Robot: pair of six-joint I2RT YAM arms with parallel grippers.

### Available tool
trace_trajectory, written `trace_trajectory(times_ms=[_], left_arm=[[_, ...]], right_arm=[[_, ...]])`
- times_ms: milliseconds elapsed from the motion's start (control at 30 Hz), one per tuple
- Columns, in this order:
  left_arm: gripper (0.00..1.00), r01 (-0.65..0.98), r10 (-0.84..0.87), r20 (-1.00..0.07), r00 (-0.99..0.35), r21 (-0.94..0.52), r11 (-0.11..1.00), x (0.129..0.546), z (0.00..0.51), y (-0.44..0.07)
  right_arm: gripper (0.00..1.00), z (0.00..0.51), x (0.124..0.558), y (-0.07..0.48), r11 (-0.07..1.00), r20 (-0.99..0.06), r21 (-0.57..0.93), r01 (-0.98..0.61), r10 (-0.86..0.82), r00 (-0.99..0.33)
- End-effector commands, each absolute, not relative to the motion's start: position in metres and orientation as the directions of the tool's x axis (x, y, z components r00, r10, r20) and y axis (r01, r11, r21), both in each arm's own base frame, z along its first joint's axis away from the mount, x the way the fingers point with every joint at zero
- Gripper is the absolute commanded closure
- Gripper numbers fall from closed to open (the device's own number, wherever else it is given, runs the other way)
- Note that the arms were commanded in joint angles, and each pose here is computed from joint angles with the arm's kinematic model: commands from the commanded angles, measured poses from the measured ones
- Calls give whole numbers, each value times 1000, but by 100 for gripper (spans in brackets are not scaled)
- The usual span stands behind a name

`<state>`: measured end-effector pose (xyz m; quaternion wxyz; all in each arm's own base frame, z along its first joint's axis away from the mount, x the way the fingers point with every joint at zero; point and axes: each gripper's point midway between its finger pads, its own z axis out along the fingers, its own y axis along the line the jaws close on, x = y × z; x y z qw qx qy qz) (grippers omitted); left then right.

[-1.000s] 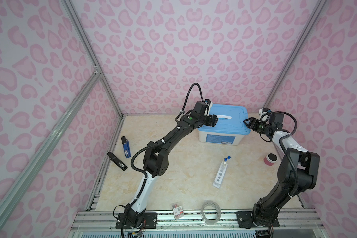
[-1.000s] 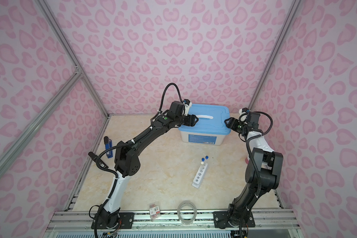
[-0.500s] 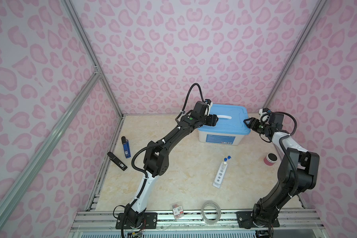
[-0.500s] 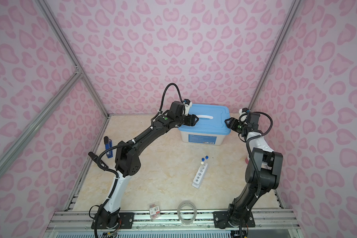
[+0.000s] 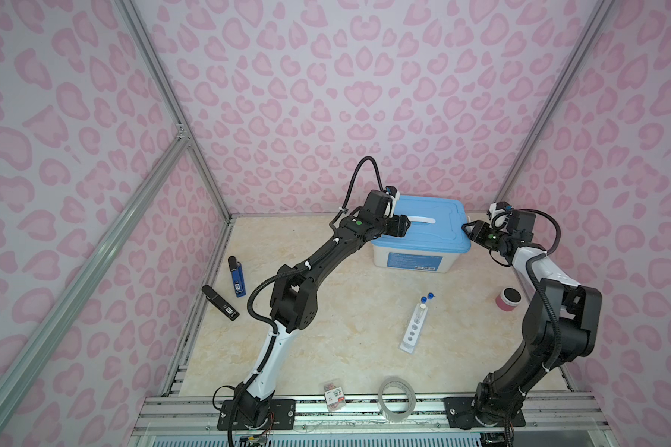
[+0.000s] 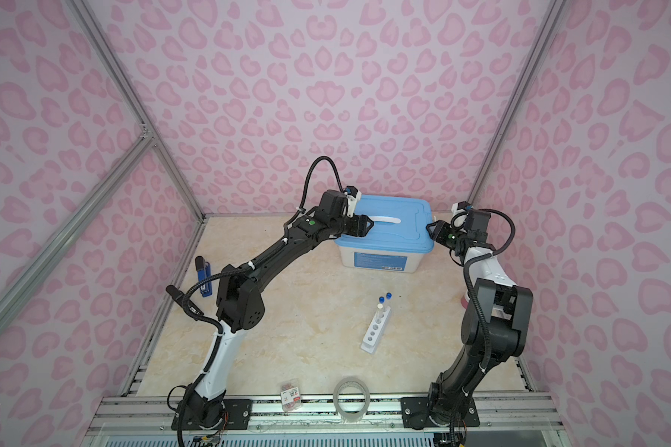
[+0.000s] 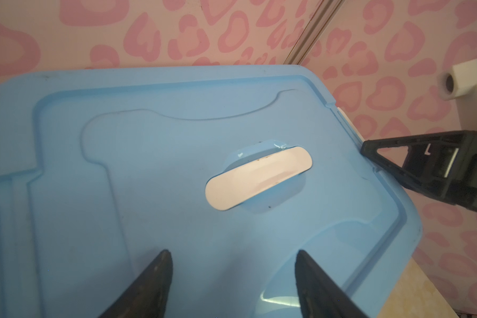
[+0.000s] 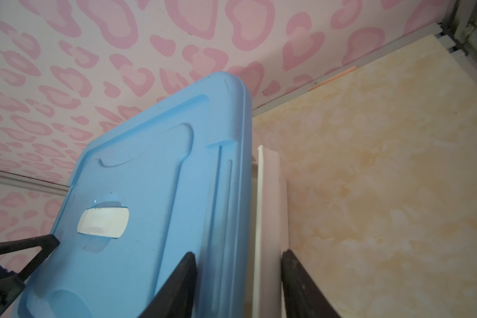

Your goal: Organize the chemistry lab equipment

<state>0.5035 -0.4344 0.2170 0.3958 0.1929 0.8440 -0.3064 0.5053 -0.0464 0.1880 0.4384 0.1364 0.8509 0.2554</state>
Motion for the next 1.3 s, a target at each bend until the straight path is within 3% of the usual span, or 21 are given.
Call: trace_trajectory(times_ms=[0, 1267], left_arm=[[27, 564, 79, -778, -623, -377, 735, 504, 211, -437], [27, 569, 80, -779, -621, -379, 730, 505, 211, -438]], right_arm=[[53, 189, 505, -42, 840, -683, 542, -8, 435, -586], [61, 180, 508, -29, 936, -687, 351, 22, 273, -673]])
